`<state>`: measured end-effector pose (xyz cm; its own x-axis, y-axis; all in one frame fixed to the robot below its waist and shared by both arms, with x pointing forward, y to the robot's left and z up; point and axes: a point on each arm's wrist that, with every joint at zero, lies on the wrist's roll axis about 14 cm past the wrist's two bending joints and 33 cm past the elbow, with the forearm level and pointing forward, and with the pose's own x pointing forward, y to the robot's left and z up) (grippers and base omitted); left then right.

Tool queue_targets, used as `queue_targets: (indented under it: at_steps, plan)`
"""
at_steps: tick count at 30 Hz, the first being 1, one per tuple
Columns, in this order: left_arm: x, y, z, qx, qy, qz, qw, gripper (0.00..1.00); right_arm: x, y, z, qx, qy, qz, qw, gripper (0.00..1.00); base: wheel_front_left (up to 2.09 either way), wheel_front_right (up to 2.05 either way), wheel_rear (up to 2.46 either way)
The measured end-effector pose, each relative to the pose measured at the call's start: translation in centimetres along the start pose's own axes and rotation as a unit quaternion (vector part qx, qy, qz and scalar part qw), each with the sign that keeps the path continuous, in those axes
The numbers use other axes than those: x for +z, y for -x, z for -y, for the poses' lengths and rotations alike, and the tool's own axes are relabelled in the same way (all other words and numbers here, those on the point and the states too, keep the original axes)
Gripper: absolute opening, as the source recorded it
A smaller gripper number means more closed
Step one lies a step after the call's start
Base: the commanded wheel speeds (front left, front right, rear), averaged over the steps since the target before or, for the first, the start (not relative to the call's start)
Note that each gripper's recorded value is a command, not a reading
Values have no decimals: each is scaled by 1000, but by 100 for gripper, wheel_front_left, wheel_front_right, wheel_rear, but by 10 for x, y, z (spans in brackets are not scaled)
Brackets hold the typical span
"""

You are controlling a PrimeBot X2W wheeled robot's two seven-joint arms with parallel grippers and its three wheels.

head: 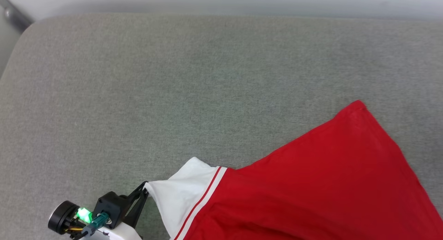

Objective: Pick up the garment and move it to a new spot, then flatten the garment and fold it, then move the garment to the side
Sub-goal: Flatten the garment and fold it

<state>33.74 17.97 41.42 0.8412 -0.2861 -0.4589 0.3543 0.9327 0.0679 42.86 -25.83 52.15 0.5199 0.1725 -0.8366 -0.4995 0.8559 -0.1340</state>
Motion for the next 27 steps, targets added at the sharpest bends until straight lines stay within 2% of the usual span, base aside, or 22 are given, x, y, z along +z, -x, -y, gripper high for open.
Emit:
queue_targets:
  at_steps: [7,11,18,26,27]
  plan:
    - [-6,-11,-4,7,6,-9,1000,0,40,-64,-22,32,32,-49,998,100,0,0,0]
    - [-13,-16,-8,13,10,-20,1000,0,46,-107,-41,57,44,-85,994,100,0,0,0]
    - [-23,-24,-10,17,15,-35,999,0,22,-166,-66,90,55,-153,983,100,0,0,0]
    - [-24,-28,-12,18,16,-36,999,0,7,-180,-73,102,66,-167,978,100,0,0,0]
    - [-24,-28,-12,18,15,-36,999,0,8,-179,-73,104,64,-162,979,15,0,0,0]
